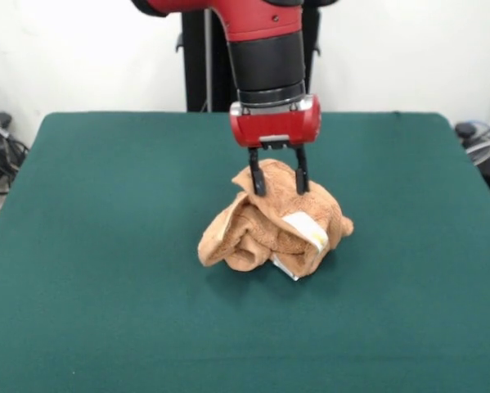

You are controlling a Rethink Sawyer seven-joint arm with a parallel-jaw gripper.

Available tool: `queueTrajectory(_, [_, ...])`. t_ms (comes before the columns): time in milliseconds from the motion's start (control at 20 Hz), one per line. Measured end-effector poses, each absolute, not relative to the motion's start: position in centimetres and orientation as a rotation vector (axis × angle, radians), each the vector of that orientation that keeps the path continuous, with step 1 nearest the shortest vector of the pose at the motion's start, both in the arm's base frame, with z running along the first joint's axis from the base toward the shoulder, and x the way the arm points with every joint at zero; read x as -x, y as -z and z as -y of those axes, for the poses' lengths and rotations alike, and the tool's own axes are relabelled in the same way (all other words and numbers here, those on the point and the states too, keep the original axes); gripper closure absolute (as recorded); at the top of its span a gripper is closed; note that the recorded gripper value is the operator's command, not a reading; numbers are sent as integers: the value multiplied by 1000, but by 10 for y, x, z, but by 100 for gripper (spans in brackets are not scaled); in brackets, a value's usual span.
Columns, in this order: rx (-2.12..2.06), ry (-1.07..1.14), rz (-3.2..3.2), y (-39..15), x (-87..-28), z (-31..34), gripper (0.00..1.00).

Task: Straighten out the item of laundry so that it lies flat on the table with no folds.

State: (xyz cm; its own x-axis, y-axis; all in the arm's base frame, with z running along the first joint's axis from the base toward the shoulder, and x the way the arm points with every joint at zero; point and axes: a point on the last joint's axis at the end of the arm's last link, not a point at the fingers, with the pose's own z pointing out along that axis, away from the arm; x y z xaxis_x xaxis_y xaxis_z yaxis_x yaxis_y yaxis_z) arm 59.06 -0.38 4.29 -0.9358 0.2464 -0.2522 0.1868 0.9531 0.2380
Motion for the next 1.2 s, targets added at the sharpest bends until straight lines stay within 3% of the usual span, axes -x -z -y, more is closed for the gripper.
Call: queueTrajectory(1200, [-390,-399,-2783,-21,-632,28,0])
